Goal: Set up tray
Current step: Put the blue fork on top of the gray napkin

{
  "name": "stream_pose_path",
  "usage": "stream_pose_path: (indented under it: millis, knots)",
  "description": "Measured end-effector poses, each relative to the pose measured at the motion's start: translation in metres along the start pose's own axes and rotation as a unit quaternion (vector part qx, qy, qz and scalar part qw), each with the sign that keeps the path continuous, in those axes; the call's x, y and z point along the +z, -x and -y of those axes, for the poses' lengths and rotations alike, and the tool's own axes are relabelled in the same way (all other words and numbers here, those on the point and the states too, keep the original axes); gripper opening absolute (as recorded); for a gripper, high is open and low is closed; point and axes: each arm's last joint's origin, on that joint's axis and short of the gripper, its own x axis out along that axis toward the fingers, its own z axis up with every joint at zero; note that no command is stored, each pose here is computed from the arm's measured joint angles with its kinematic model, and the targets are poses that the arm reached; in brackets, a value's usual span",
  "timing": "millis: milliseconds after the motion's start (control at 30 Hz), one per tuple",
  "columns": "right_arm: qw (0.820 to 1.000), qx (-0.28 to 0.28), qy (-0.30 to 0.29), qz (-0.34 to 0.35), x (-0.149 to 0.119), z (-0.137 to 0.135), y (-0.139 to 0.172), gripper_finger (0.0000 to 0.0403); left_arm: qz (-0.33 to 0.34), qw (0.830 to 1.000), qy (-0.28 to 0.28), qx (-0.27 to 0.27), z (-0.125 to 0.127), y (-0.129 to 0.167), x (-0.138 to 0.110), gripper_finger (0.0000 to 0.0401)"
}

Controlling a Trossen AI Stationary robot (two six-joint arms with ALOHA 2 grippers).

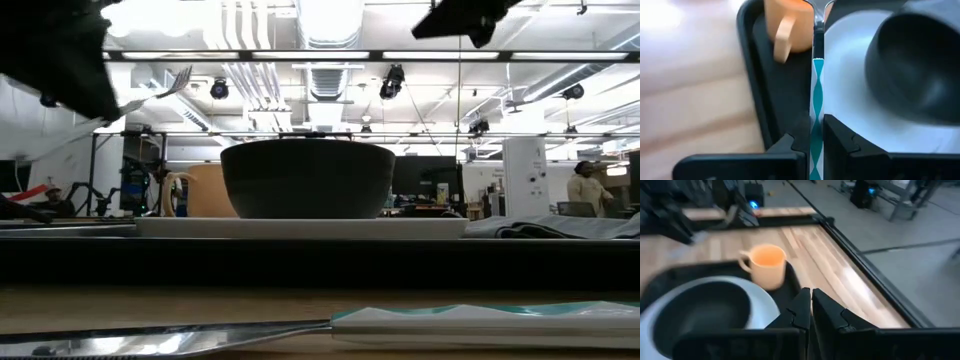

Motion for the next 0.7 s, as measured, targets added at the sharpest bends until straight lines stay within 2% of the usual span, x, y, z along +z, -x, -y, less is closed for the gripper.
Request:
stream_pose_path:
  millis: [167, 267, 367, 433, 533, 700]
  knots:
    - [0.998, 0.05, -0.03, 0.025, 0.007, -0.004, 0.0, 0.0009, 0.061, 0.997, -0.032, -0.025, 0.003, -0.003, 0.007, 0.0012]
    - [0.991, 0.12, -0.042, 0.039, 0.011, -0.008, 0.001, 0.0009, 0.098, 0.993, -0.049, -0.041, 0.01, -0.001, 0.015, 0.0012]
    - [0.977, 0.207, -0.034, 0.044, 0.014, -0.013, 0.003, 0.0009, 0.142, 0.986, -0.066, -0.061, 0.021, 0.004, 0.027, 0.0012]
    - [0.972, 0.23, -0.031, 0.045, 0.014, -0.015, 0.005, 0.0009, 0.179, 0.978, -0.085, -0.073, 0.031, 0.01, 0.038, 0.0012]
    - [0.977, 0.205, -0.04, 0.047, 0.014, -0.018, 0.008, 0.0009, 0.23, 0.962, -0.122, -0.077, 0.047, 0.02, 0.058, 0.0012]
    - [0.991, 0.07, -0.043, 0.108, 0.018, -0.033, 0.02, 0.0009, 0.299, 0.939, -0.162, -0.05, 0.069, 0.029, 0.095, 0.0012]
